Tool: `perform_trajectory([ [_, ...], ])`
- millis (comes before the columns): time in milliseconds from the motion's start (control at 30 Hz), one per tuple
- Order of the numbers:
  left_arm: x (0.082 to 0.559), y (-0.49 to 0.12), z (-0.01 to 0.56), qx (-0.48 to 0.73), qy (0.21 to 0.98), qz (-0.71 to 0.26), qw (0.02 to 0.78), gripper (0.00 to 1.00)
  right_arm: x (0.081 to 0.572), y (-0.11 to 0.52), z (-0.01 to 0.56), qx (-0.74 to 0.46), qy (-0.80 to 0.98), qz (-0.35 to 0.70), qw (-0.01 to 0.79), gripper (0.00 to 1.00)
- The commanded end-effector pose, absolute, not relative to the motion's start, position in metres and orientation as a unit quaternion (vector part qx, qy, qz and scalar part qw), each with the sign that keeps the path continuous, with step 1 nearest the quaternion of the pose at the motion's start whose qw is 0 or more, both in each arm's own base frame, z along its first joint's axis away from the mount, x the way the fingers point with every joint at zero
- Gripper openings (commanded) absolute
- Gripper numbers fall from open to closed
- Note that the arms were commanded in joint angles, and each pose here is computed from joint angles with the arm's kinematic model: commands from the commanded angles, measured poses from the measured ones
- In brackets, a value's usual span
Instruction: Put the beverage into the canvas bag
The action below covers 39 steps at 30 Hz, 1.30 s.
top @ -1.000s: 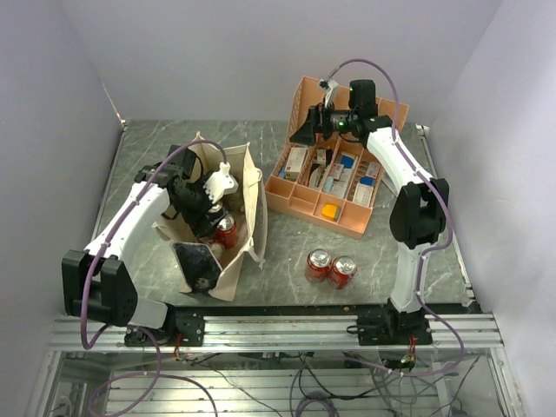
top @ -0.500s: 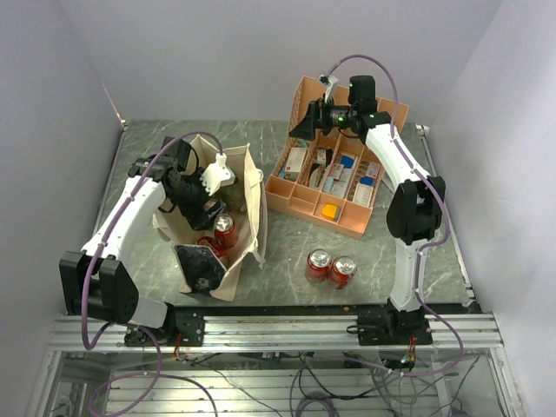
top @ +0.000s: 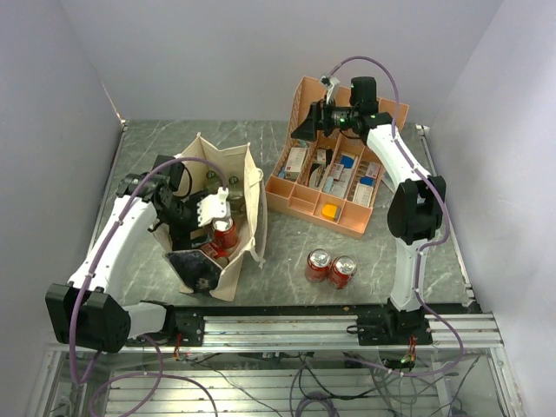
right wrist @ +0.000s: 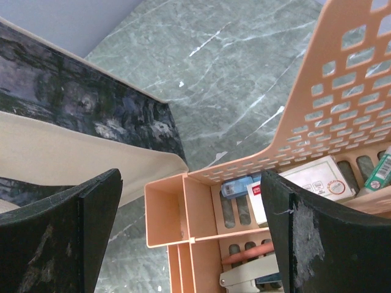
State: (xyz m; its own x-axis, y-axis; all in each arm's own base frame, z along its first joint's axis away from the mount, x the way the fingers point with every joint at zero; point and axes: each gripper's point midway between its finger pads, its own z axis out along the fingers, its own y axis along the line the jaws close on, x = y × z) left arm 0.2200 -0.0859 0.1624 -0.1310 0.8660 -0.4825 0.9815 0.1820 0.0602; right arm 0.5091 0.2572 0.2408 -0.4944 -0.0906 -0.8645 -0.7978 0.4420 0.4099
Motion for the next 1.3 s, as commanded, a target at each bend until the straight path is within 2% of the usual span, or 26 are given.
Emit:
perform_trajectory([
  [0, 0.200, -0.086, 0.149, 0.686, 0.685, -0.154, 0.190, 0.97, 0.501, 0.252, 0.247, -0.302, 0.745, 0.434, 0.408, 0.95],
  [467, 0.217, -0.097, 0.107, 0.783, 0.581, -0.149, 0.163, 1.00, 0.474, 0.246, 0.253, -0.311, 0.741, 0.418, 0.424, 0.94],
  [800, 0.217, -0.096, 0.060, 0.819, 0.542, -0.138, 0.129, 0.99, 0.445, 0.236, 0.263, -0.324, 0.742, 0.393, 0.435, 0.94],
  [1267, 0.193, -0.093, 0.007, 0.827, 0.538, -0.126, 0.101, 1.00, 0.410, 0.232, 0.270, -0.330, 0.747, 0.375, 0.438, 0.94],
])
